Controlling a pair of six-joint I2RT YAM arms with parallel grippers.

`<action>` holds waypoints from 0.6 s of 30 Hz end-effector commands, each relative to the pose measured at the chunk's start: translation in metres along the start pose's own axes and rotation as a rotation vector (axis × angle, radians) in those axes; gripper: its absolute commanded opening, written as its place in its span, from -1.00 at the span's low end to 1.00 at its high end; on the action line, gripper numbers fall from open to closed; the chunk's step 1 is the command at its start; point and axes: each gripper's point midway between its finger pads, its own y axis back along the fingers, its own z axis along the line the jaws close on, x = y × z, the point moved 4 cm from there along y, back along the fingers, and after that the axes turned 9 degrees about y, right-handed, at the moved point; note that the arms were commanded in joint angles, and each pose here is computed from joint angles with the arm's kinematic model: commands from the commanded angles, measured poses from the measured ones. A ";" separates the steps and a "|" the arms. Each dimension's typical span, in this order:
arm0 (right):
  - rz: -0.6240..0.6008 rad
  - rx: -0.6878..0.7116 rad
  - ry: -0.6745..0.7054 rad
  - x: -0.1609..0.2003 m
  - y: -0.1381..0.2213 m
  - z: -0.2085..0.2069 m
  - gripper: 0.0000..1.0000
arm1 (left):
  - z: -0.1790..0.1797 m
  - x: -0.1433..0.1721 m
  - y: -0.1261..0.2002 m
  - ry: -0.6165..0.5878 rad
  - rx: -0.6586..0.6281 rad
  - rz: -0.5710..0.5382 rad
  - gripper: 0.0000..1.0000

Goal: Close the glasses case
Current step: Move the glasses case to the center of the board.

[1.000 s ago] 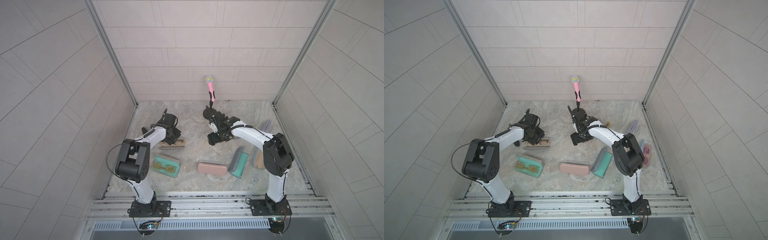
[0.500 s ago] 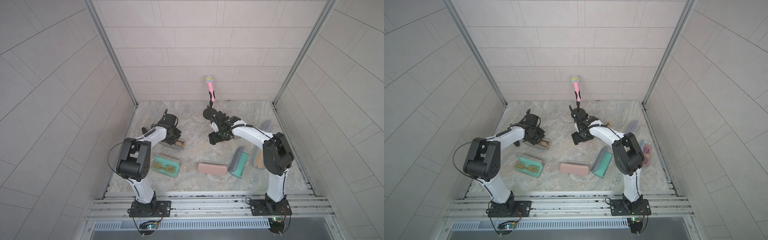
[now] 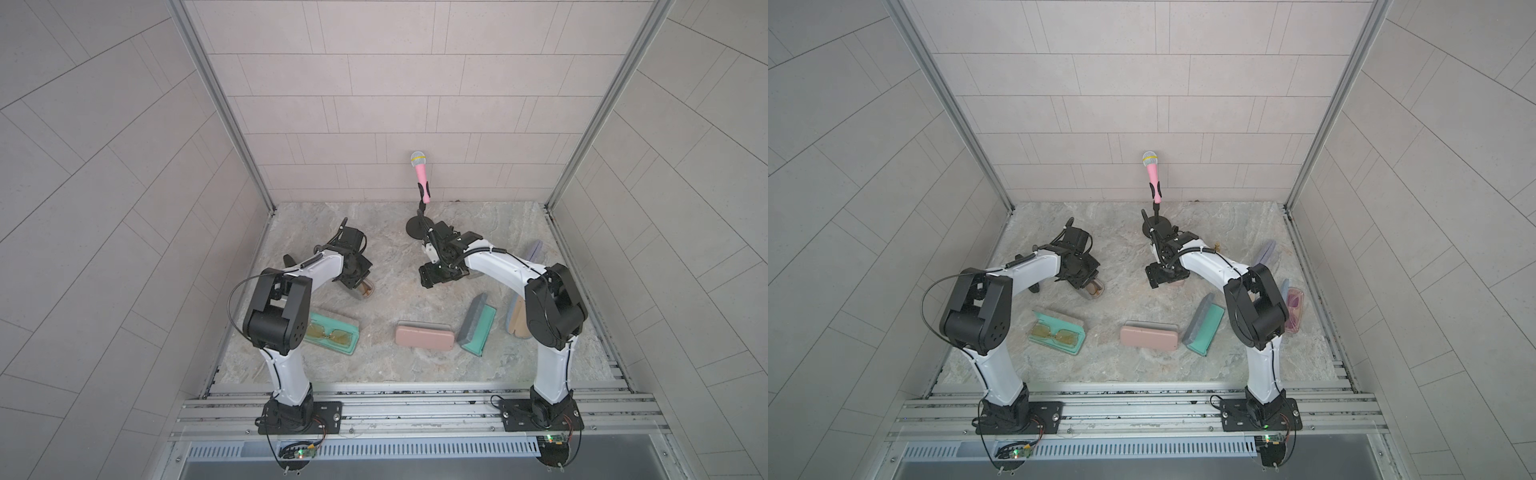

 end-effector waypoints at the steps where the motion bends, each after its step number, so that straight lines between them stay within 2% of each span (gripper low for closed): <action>1: 0.010 0.005 -0.020 0.003 -0.001 -0.004 0.57 | -0.019 0.008 0.004 -0.032 0.020 -0.017 -0.70; 18: -0.008 0.034 -0.170 0.026 0.008 -0.043 0.57 | -0.089 0.094 -0.029 -0.243 0.036 0.086 -0.70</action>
